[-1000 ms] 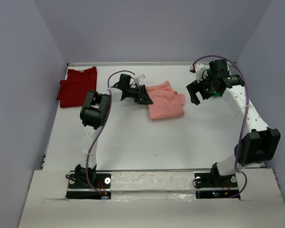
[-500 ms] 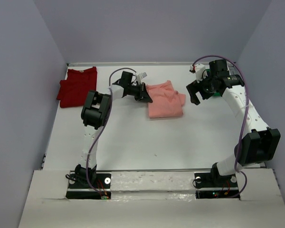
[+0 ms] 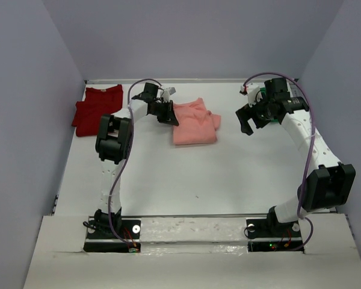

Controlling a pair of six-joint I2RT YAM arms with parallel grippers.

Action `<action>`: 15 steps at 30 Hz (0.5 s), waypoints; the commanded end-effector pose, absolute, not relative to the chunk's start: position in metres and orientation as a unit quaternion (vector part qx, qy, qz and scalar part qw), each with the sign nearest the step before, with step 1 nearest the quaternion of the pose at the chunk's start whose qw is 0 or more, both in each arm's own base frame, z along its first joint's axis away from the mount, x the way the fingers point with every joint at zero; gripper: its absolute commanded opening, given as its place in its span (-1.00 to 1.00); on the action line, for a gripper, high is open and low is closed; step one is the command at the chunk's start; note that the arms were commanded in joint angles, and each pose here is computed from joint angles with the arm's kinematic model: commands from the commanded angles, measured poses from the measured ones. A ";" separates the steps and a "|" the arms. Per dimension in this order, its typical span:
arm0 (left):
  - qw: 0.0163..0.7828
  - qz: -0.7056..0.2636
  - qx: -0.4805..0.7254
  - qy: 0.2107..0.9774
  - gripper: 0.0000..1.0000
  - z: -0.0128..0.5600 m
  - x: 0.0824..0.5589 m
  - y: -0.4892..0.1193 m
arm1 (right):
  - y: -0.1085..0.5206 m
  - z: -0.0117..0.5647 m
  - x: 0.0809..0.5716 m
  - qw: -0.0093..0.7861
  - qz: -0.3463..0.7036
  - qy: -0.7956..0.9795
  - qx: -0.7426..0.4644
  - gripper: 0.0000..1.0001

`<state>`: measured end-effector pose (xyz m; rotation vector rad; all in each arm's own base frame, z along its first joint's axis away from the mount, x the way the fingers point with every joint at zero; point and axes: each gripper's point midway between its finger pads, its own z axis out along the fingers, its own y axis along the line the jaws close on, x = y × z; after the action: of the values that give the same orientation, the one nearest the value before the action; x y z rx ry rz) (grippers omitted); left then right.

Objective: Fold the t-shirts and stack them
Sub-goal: Put the neatly folded tshirt into the corner of the board with the left arm

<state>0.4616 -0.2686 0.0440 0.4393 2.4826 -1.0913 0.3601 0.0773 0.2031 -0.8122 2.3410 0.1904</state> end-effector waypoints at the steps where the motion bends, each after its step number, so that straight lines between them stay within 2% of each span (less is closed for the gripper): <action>1: 0.253 -0.330 0.153 0.896 -1.00 0.100 0.479 -0.210 | 0.080 0.221 0.360 0.361 0.071 0.874 -0.316 0.96; 15: 0.276 -0.208 0.133 0.929 -1.00 0.140 0.475 -0.129 | 0.083 0.237 0.351 0.394 0.076 0.859 -0.319 0.96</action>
<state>0.4781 -0.1472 0.0843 0.3260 2.5627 -0.6641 0.3493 0.0786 0.2165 -0.8106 2.2838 0.1943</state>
